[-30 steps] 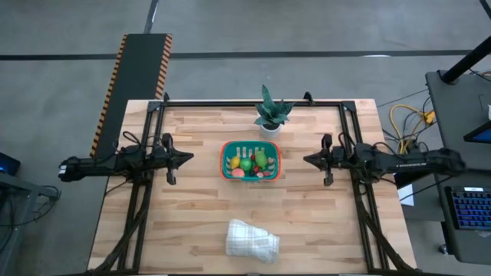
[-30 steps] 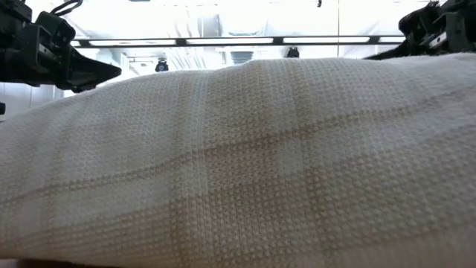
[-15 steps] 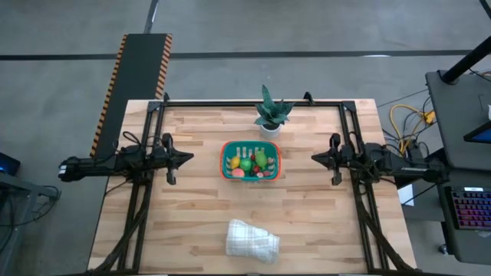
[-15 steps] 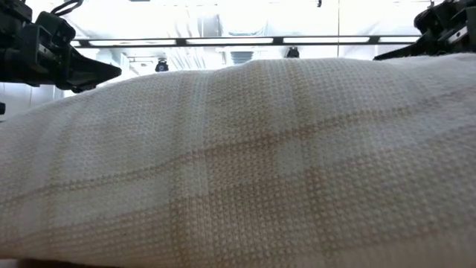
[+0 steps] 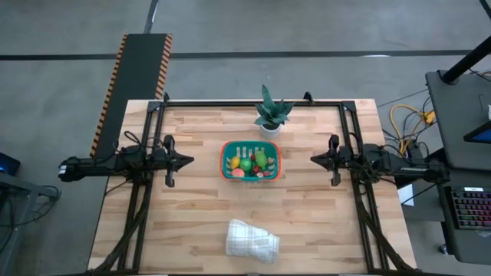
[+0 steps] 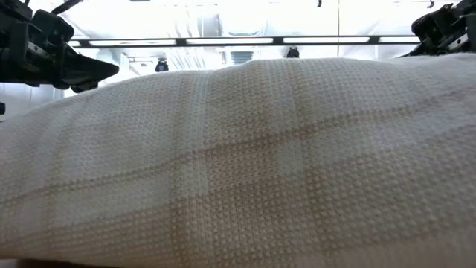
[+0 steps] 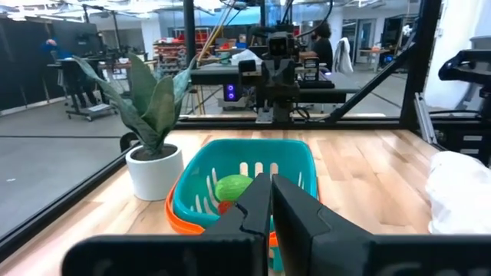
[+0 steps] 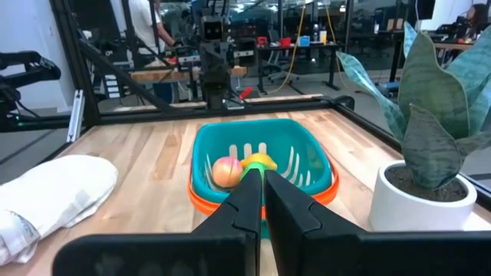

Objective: Build produce basket
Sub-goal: Return to Home Position

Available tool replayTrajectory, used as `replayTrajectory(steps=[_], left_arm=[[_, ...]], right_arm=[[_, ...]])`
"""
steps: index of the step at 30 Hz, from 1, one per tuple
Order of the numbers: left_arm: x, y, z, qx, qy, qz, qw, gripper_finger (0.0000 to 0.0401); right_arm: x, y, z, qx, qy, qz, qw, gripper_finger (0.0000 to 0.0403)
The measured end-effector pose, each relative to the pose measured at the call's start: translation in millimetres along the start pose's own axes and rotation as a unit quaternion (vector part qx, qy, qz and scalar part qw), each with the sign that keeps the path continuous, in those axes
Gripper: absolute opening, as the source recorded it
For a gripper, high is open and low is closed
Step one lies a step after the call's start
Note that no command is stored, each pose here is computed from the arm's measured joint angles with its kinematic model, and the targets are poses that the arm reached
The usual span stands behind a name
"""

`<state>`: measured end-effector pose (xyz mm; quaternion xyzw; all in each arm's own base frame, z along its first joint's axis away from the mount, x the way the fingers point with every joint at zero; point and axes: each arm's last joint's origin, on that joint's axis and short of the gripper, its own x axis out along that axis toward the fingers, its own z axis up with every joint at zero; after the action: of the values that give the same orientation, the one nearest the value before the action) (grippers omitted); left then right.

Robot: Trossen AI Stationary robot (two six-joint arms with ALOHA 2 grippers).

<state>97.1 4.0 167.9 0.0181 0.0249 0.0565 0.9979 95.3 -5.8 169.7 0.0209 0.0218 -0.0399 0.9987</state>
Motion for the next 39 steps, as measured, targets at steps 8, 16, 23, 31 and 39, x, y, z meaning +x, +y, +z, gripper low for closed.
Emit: replayTrajectory(steps=[8,16,23,31,39], left_arm=[[0.5,-1.1,0.4,-0.014,-0.011,-0.019,1.000,0.0000],[0.8,-3.4,-0.8,-0.040,-0.011,-0.042,0.998,0.0000],[1.9,-3.6,-2.9,-0.031,-0.012,-0.042,0.999,0.0000],[1.9,-3.7,-3.0,-0.024,-0.012,-0.042,0.999,0.0000],[2.0,-3.7,-3.3,-0.024,-0.012,-0.042,0.999,0.0000]], right_arm=[[0.0,0.1,0.0,0.001,0.000,0.002,1.000,0.0009],[0.0,0.1,-0.1,0.001,0.000,0.001,1.000,0.0009],[0.2,0.0,-0.2,0.000,0.001,0.000,1.000,0.0009],[0.5,0.0,-0.5,0.000,0.003,0.000,1.000,0.0009],[0.5,-0.1,-0.5,-0.029,0.003,0.000,1.000,0.0009]])
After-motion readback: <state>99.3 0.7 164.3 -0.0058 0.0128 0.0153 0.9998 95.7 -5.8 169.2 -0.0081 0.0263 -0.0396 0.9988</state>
